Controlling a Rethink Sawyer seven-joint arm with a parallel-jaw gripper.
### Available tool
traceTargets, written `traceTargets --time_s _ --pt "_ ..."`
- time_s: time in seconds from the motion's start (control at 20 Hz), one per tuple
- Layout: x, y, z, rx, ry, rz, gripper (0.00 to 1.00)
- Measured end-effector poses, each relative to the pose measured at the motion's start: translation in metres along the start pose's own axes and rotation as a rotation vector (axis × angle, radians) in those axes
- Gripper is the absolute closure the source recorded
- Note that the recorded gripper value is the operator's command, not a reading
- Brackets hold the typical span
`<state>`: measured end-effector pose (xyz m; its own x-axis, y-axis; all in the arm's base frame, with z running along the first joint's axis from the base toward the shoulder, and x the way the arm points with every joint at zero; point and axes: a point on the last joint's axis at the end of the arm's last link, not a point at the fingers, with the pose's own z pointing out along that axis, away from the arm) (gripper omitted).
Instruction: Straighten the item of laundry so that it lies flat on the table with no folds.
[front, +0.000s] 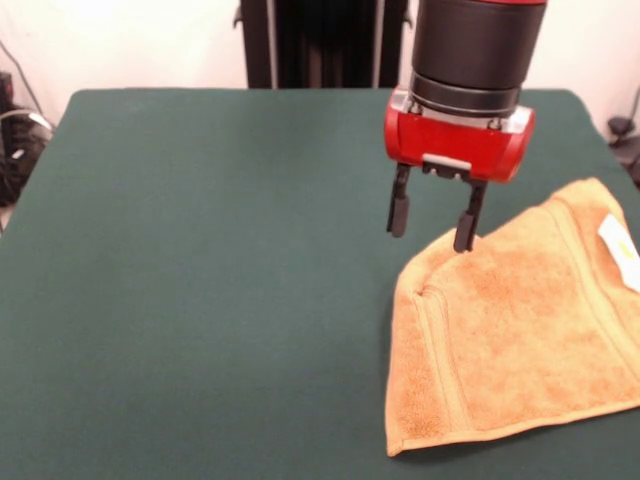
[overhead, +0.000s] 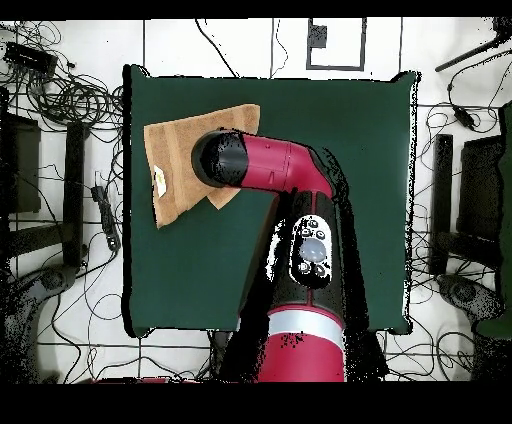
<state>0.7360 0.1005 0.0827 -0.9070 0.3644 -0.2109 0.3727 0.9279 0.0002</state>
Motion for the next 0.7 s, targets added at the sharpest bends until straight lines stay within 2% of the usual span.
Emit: traceTargets --time_s 0.7 --pt "0.0066 -0.0059 0.008 0.003 -0.04 -0.019 0.0"
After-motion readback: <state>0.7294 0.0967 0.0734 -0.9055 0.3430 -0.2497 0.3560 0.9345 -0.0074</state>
